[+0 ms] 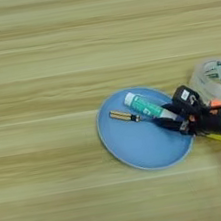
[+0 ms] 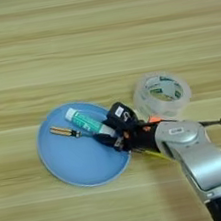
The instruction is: Move the objects on the table
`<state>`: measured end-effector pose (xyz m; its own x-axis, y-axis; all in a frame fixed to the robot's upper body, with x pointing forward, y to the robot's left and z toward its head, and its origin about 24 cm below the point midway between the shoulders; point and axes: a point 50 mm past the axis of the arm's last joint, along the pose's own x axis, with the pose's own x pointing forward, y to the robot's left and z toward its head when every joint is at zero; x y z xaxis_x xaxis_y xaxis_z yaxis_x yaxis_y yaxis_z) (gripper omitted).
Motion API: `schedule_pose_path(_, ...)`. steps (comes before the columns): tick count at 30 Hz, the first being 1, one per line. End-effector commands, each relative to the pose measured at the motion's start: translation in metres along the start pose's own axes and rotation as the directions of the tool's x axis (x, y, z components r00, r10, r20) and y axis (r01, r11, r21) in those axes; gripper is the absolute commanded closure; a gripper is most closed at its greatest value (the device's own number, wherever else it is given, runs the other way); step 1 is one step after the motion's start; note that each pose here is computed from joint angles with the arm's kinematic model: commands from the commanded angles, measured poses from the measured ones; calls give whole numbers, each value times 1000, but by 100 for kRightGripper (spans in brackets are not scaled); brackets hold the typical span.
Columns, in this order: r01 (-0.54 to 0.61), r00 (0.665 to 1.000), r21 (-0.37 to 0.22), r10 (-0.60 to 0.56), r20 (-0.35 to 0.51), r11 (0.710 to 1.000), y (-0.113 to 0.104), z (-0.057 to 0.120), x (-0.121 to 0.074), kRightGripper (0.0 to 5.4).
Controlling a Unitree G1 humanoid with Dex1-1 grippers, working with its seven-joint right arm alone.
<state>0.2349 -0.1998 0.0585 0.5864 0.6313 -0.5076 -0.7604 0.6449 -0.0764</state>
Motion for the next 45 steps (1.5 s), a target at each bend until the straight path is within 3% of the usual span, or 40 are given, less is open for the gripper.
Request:
schedule_pose_path(1, 80, 990, -100, -67, 123, 992, -14, 35, -9, 370)
schedule_pose_path(11, 88, 978, -112, -65, 199, 990, -16, 50, -14, 370)
schedule_pose_path(17, 1, 955, -167, 48, 292, 986, -2, 60, -22, 370)
schedule_pose_path(24, -118, 915, -273, 211, 343, 955, 14, 61, -34, 370)
schedule_pose_path(28, -175, 897, -332, 290, 335, 927, 17, 60, -42, 370)
schedule_pose_path(39, -375, 860, -436, 482, 164, 818, 17, 45, -57, 370)
schedule_pose_path(45, -532, 803, -456, 596, -5, 714, 14, 28, -61, 370)
